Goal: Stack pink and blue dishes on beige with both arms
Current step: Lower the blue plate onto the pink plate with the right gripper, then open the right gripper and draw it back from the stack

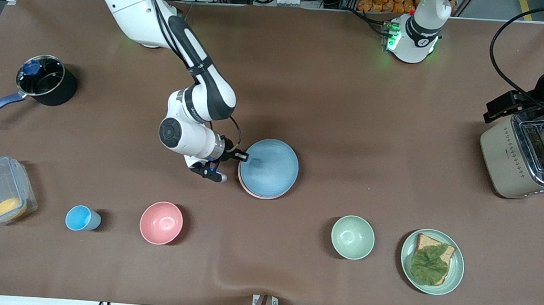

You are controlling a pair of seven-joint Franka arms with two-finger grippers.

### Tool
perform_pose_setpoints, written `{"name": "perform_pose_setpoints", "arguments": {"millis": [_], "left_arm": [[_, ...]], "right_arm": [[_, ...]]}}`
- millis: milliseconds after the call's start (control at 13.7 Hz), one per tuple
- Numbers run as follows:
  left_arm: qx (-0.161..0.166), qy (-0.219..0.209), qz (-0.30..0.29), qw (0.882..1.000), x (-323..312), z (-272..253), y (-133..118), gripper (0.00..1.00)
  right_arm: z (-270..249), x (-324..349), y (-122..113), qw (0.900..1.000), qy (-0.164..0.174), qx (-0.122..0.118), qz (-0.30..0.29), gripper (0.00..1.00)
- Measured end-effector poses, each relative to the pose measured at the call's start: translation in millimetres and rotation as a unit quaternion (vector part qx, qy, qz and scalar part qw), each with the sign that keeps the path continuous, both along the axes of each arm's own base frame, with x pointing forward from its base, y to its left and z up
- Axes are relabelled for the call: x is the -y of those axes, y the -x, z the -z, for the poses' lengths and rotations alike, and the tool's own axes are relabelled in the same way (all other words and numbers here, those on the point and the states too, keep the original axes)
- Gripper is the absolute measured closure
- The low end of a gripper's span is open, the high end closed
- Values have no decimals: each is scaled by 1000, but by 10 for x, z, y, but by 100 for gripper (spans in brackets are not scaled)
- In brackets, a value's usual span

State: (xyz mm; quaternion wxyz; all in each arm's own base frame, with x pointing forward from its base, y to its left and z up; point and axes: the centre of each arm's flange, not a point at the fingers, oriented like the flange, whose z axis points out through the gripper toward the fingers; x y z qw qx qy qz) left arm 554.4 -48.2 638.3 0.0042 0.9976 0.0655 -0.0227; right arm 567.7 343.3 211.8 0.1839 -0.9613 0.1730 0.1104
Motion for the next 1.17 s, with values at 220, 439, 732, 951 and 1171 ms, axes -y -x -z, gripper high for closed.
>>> {"name": "perform_pose_setpoints", "arguments": {"millis": [220,439,732,951,1171], "left_arm": [[-7,0,8,1000,84,57,9,0],[-15,-2,8,1000,82,130,8,0],[-12,-31,12,999,73,128,10,0],[-10,-32,13,999,86,115,16,0],[-8,-27,9,1000,52,84,17,0]], "right_arm": [[-309,327,-191,999,19,-16,-38,25],[-822,1136,-407,992,44,-14,-119,0],[-1557,2389,-440,978,76,-20,-191,0],[-2283,3086,-326,972,96,15,-212,0],[-2966,3354,-141,963,152,55,-217,0]]}}
